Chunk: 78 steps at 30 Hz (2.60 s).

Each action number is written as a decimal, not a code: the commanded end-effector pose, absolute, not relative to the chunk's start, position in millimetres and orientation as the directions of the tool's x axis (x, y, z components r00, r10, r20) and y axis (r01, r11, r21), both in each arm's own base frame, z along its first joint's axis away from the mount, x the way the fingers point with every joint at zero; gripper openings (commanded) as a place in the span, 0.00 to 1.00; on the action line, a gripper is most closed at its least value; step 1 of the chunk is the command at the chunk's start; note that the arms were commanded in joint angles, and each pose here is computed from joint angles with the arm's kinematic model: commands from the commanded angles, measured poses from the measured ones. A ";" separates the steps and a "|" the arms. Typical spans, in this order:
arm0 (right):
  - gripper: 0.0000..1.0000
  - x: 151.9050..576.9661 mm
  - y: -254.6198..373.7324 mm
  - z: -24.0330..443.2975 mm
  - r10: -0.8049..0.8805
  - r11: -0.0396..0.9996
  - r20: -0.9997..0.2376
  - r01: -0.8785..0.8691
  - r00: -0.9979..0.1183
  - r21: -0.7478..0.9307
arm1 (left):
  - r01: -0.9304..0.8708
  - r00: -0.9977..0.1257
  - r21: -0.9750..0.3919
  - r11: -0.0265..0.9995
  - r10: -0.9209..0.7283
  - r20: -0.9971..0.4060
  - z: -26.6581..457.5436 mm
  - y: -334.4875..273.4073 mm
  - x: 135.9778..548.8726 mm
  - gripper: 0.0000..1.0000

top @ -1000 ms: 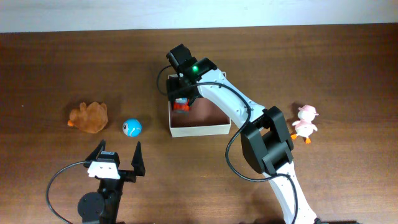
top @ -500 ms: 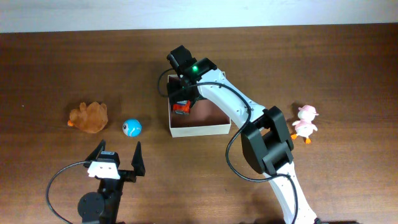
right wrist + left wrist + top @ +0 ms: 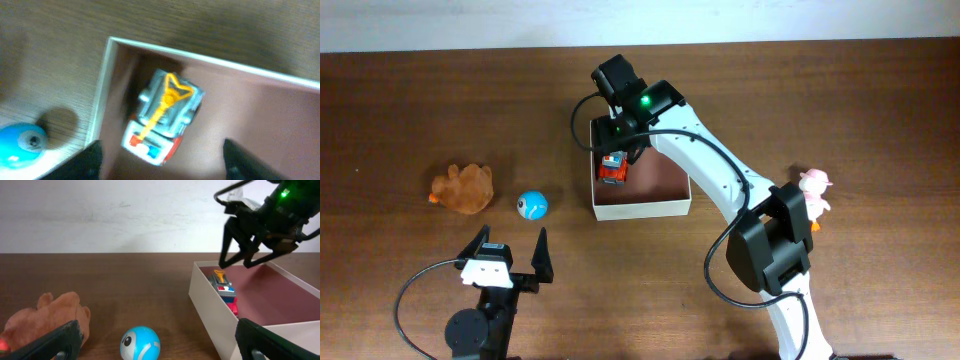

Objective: Pack container
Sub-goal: 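Lower the fire truck into the box and open right gripper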

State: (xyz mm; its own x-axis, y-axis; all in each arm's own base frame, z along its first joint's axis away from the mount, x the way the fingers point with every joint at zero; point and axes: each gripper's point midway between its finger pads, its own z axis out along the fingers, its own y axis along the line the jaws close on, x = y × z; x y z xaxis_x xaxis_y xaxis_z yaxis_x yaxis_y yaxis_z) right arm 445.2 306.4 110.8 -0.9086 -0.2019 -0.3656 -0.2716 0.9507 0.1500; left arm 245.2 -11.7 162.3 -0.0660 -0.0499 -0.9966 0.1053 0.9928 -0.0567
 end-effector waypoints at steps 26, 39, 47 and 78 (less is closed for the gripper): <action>0.27 464.9 257.1 60.7 -0.182 0.983 -0.308 -0.177 -0.934 -0.045 | 0.092 -0.061 -0.040 0.995 -0.035 -0.998 161.6 -8.7 245.1 1.00; 0.26 464.8 274.5 57.0 -0.193 0.976 -0.308 -0.214 -0.931 0.036 | 0.092 -0.061 -0.040 0.995 -0.035 -0.998 161.6 -8.7 245.1 1.00; 0.26 462.6 284.6 55.7 -0.241 0.958 -0.305 -0.275 -0.922 0.076 | 0.092 -0.061 -0.040 0.995 -0.035 -0.998 161.6 -8.7 245.1 1.00; 0.33 462.5 266.9 53.1 -0.260 0.957 -0.273 -0.284 -0.926 0.051 | 0.092 -0.061 -0.040 0.995 -0.035 -0.998 161.6 -8.7 245.1 1.00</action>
State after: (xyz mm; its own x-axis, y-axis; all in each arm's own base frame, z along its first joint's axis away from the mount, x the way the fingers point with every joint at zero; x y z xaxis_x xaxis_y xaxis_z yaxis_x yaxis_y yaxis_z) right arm 454.3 286.2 60.2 -0.9075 -0.3050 -0.2887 -0.3419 0.9358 0.0860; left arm 245.2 -11.7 162.4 -0.0656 -0.0495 -0.9966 0.1053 0.9928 -0.0562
